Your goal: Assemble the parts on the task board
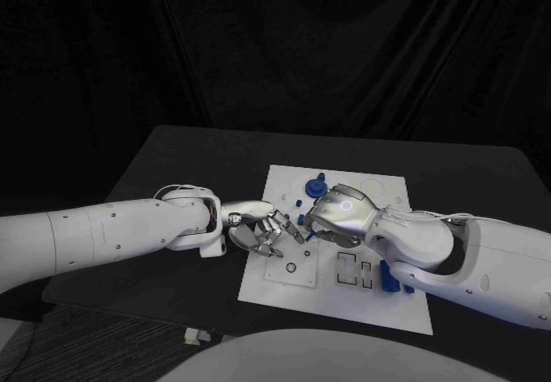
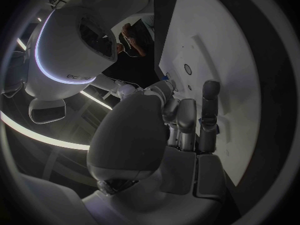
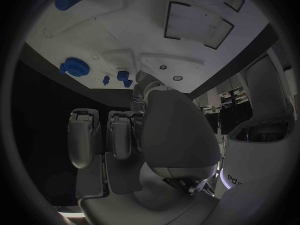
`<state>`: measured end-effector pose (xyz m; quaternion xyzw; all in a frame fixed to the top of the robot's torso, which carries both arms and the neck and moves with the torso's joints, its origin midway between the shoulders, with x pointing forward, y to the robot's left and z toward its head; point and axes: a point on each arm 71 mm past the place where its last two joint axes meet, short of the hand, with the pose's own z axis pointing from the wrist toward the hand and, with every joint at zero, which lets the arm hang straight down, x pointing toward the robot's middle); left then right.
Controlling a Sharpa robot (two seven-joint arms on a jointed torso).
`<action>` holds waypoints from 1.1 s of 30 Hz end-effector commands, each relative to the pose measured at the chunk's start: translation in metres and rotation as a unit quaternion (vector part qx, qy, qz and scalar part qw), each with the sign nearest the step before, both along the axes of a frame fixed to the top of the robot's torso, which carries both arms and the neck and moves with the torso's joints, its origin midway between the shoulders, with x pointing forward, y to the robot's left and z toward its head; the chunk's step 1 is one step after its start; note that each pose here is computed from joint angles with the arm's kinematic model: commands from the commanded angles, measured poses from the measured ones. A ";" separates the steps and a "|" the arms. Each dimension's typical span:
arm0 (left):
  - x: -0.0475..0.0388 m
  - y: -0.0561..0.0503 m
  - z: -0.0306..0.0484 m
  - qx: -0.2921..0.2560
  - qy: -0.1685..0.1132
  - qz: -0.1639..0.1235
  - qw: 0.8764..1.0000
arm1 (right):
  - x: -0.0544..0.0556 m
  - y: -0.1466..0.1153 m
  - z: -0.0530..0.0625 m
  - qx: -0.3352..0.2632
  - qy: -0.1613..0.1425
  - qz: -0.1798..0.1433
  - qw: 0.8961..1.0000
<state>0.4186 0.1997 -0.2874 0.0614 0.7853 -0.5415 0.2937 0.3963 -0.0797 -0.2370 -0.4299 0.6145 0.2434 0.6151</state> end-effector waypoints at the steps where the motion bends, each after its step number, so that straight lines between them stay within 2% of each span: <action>1: -0.0018 -0.002 -0.0009 -0.005 0.007 -0.008 1.000 | 0.001 0.001 0.003 0.012 -0.009 -0.008 1.000; 33: -0.0001 -0.002 -0.0052 -0.002 0.008 -0.005 1.000 | -0.005 0.004 0.007 0.026 -0.009 -0.002 1.000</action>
